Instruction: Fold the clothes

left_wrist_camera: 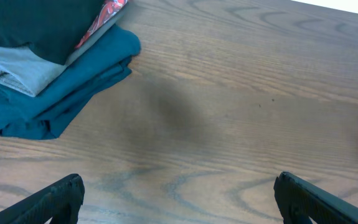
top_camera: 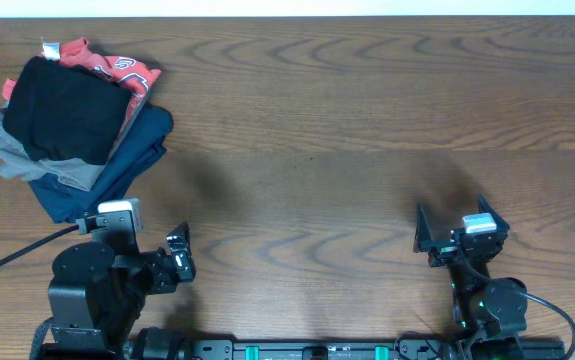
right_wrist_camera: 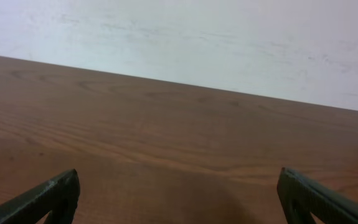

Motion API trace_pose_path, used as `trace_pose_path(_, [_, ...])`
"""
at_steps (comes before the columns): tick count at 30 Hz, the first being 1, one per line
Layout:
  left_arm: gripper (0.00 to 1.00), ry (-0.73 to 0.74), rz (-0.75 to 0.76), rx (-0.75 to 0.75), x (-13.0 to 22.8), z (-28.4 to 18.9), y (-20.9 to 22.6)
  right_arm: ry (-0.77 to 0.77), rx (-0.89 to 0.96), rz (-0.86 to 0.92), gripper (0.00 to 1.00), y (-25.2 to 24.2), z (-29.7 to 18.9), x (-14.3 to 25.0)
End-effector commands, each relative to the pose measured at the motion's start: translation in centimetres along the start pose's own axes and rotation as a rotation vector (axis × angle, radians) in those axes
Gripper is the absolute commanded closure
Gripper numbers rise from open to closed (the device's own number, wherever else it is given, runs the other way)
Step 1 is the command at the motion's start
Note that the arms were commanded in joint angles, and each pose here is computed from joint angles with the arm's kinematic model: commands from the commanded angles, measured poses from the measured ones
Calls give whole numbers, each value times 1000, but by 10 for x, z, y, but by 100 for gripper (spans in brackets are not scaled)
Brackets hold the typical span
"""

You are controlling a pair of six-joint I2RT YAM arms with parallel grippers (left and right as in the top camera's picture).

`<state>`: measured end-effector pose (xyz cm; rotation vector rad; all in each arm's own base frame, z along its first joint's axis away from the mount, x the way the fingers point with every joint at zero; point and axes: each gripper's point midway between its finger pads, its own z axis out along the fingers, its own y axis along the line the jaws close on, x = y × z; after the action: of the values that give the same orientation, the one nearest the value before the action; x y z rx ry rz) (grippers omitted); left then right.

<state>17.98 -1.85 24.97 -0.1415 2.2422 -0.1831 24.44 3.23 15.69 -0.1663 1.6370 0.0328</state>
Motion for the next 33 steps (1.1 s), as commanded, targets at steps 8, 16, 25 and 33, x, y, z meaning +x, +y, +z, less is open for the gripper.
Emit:
trace_pose_path(8, [2, -7, 13, -15, -1, 0, 3, 0, 0, -13, 1, 0, 0, 0])
trace_pose_path(16, [2, -7, 13, -15, -1, 0, 3, -1, 0, -13, 1, -1, 0, 0])
trace_pose_path(25, [2, -8, 13, -14, -1, 0, 3, -1, 0, -13, 1, 0, 0, 0])
trace_pose_path(33, [2, 4, 13, -22, 12, -6, 6, -1, 0, -13, 1, 0, 0, 0])
